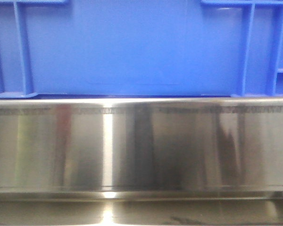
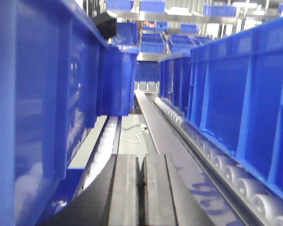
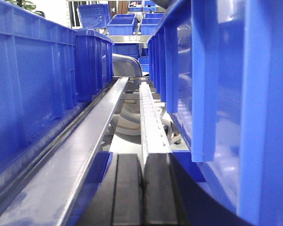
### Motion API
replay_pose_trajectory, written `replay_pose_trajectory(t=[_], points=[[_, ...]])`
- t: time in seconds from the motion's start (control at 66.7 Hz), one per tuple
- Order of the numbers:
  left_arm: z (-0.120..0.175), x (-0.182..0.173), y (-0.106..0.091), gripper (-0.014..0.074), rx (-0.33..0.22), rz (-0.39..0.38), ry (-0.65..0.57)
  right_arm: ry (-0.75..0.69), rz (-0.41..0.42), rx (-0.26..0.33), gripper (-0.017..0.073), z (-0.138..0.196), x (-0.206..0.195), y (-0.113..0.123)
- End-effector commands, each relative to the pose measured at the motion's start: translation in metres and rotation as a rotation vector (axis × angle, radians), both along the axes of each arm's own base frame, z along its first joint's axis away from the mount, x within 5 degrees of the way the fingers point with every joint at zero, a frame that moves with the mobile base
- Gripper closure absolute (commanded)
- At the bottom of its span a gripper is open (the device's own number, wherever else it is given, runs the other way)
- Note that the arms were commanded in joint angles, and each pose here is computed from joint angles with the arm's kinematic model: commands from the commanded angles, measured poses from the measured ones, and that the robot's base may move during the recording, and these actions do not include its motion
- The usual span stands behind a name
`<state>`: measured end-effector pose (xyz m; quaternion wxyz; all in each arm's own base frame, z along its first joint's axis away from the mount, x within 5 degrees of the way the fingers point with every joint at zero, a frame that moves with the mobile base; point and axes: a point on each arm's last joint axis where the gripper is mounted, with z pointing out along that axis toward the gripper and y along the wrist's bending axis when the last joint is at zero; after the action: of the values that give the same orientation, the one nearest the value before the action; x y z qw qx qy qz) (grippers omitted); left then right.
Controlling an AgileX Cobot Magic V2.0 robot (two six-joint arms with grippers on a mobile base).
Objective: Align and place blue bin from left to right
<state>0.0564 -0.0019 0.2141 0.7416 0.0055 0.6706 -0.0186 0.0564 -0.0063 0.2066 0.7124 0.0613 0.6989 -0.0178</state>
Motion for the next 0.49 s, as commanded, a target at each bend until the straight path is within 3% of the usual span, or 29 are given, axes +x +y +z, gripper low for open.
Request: replay_pose_trajectory(t=[0.0, 0.255, 0.48], points=[[0.004, -0.001, 0.0, 0.0704, -0.008, -0.007, -0.035, -0.038, -0.007, -0.006, 0.0627, 0.004, 0.0, 0.0], [0.015, -0.003, 0.0, 0.0704, -0.012, -0.005, -0.142, -0.201, -0.013, -0.025, 0.0627, 0.021, -0.003, -0.001], [0.069, -0.019, 0.0, 0.0704, -0.013, -0.008, -0.219, -0.235, -0.003, -0.03, 0.0627, 0.081, -0.021, 0.002]])
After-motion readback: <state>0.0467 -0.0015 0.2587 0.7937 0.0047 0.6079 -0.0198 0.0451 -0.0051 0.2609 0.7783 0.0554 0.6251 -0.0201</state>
